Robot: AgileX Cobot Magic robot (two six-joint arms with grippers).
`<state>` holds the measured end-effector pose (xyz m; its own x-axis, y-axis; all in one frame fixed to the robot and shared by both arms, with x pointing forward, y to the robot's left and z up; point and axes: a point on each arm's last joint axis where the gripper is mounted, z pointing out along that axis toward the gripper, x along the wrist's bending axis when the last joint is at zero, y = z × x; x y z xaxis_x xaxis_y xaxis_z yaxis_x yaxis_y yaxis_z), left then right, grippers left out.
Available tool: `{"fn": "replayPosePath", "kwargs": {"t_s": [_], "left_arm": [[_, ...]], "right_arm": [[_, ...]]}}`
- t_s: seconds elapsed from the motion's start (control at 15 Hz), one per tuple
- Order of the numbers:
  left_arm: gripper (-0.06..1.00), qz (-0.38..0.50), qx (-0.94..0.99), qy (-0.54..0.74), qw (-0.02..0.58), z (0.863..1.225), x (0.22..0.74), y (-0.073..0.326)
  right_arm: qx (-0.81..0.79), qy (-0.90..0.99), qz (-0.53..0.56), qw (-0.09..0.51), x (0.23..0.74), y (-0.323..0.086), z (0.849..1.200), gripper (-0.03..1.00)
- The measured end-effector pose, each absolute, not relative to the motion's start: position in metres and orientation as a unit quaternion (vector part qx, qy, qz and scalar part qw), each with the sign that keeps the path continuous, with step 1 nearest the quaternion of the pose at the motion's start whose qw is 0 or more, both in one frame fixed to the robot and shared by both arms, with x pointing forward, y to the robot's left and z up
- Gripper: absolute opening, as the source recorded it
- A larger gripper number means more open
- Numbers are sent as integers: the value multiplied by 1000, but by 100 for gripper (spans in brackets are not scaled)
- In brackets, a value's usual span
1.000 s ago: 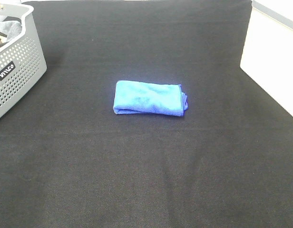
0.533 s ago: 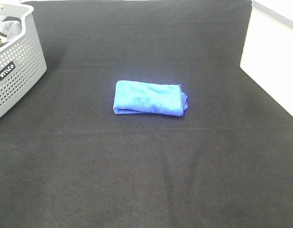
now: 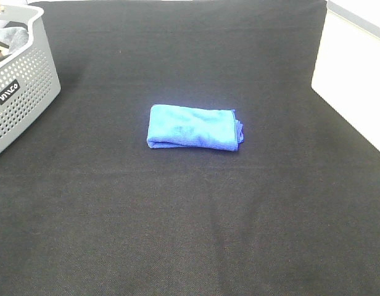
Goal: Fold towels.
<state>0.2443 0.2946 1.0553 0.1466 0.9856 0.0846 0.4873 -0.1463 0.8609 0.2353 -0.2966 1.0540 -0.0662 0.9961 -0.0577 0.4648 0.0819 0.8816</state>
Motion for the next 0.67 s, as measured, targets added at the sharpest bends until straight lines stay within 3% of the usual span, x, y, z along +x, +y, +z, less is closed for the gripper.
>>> {"fn": "replayPosePath", "kwargs": {"t_s": [0.67], "left_arm": [[55, 377, 656, 536, 374, 1055, 232, 295]], "right_arm": [[570, 631, 366, 377, 232, -297, 1054, 69]]}}
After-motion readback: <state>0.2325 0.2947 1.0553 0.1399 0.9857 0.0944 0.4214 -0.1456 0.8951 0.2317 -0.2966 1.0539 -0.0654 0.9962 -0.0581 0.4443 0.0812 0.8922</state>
